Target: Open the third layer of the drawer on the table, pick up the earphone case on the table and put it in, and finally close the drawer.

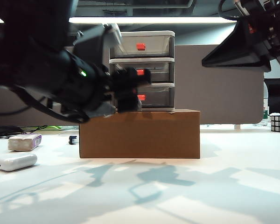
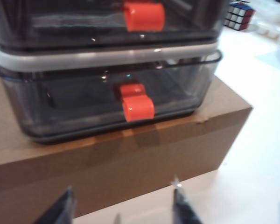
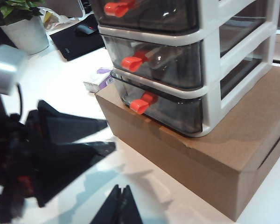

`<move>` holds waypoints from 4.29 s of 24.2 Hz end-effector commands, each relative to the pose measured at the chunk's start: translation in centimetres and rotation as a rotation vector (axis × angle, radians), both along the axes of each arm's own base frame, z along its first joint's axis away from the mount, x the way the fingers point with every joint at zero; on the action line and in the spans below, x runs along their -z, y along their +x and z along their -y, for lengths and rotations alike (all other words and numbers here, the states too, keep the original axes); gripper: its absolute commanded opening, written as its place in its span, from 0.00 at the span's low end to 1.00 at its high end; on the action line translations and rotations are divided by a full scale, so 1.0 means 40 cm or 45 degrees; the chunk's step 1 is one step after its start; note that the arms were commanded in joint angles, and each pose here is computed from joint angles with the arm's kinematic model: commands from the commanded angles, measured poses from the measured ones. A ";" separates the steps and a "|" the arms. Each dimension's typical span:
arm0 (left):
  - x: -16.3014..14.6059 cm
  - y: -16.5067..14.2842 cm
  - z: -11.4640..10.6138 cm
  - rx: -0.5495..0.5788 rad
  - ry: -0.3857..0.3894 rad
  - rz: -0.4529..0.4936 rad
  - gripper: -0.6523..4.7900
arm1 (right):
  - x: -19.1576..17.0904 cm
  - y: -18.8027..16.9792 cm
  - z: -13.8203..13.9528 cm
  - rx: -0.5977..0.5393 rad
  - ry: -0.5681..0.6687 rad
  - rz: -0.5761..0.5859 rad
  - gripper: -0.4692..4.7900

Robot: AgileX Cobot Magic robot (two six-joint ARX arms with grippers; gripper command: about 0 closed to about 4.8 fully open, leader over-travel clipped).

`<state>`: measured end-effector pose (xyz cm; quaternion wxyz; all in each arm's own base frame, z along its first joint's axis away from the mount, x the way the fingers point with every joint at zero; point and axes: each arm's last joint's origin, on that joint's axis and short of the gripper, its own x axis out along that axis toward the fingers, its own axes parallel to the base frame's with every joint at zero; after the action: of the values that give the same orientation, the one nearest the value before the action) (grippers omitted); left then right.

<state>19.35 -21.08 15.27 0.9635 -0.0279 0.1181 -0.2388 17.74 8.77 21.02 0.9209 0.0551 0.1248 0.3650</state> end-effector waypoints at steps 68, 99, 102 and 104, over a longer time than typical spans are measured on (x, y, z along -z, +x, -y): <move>-0.001 0.099 0.136 -0.308 -0.017 0.268 0.37 | -0.007 0.004 -0.002 -0.013 -0.033 0.063 0.08; 0.007 0.100 0.135 -0.316 -0.026 0.243 0.11 | -0.106 0.283 -0.128 -0.080 -0.001 0.144 0.08; 0.009 0.097 0.137 -0.317 -0.022 0.241 0.11 | -0.106 0.284 -0.127 -0.059 -0.019 0.159 0.08; 0.012 0.092 0.141 -0.323 -0.002 0.231 0.11 | -0.106 0.285 -0.126 -0.039 -0.025 0.162 0.08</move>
<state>23.19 -26.58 14.88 0.9921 -0.0255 0.0208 -0.1212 29.08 13.81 24.85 0.9168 0.0255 0.0831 0.3897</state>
